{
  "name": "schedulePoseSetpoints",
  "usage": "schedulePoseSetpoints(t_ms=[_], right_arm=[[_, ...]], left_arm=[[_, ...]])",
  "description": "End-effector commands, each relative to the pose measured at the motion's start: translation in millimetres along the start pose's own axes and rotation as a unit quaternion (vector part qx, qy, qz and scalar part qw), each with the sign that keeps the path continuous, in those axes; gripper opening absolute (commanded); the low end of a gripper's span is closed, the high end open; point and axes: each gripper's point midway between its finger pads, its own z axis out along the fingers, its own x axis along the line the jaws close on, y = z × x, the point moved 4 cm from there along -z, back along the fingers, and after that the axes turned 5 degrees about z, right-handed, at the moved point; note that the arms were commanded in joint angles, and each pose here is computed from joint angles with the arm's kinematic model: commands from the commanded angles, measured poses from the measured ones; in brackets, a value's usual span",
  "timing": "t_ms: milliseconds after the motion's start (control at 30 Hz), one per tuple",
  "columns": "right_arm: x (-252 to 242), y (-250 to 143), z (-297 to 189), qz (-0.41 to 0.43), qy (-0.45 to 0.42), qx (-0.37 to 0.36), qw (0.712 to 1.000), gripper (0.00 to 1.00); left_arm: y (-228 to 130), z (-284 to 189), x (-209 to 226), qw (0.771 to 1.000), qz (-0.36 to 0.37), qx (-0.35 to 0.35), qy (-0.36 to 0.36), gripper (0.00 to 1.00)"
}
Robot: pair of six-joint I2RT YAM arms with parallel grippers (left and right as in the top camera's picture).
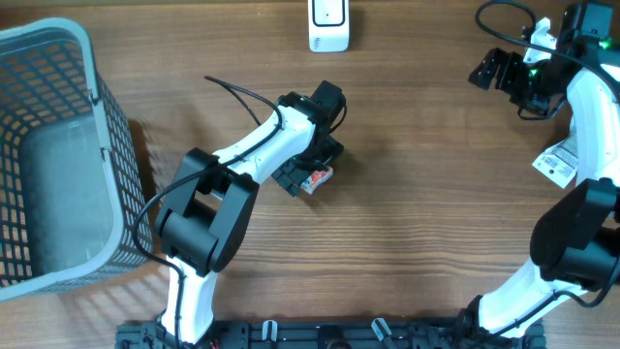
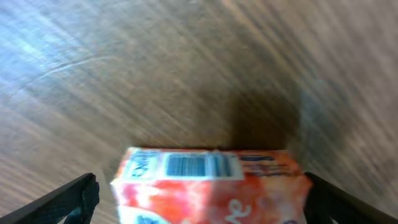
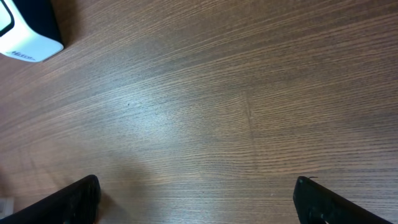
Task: Scan the item barcode
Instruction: 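Lift the red pack and carry it toward the table centre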
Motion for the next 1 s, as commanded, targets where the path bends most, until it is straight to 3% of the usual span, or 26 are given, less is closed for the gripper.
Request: schedulePoseSetpoints(t_ms=[0,200,233,300,333,733,800,967], right_arm=[[-3.2,-3.5,6.1,0.006,-0.006,0.010,1.000,1.00],[-3.2,-3.8,6.1,0.006,-0.006,0.010,1.000,1.00],[-3.2,-3.8,6.1,0.006,-0.006,0.010,1.000,1.00],[-3.2,-3.9,6.1,0.006,-0.007,0.010,1.000,1.00],[-3.2,-3.9,6.1,0.006,-0.007,0.010,1.000,1.00],[-3.2,-3.9,6.1,0.006,-0.007,0.010,1.000,1.00],[-3.2,-3.9,6.1,0.006,-0.007,0.010,1.000,1.00],[-3.1,-3.4,6.1,0.006,-0.006,0.009,1.000,1.00]], left_arm=[[3.5,7.6,-1.0,1.000,0.013,-0.009,0.001,1.00],[-0.4,8.2,-5.9,0.999,0.031,-0.015,-0.006,1.00],[-1.1,8.2,-6.5,0.999,0.032,-0.015,-0.006,0.96],[-2.5,8.3,-5.7,0.999,0.033,-0.012,-0.005,0.71],[-4.0,8.3,-4.5,0.999,0.033,-0.007,-0.002,0.68],[-20.3,7.3,10.0,0.998,0.030,0.048,0.026,0.68],[-25.8,6.7,8.0,0.997,0.032,0.070,0.018,0.59],[-42.0,1.6,0.4,0.987,0.061,0.148,-0.022,0.59]])
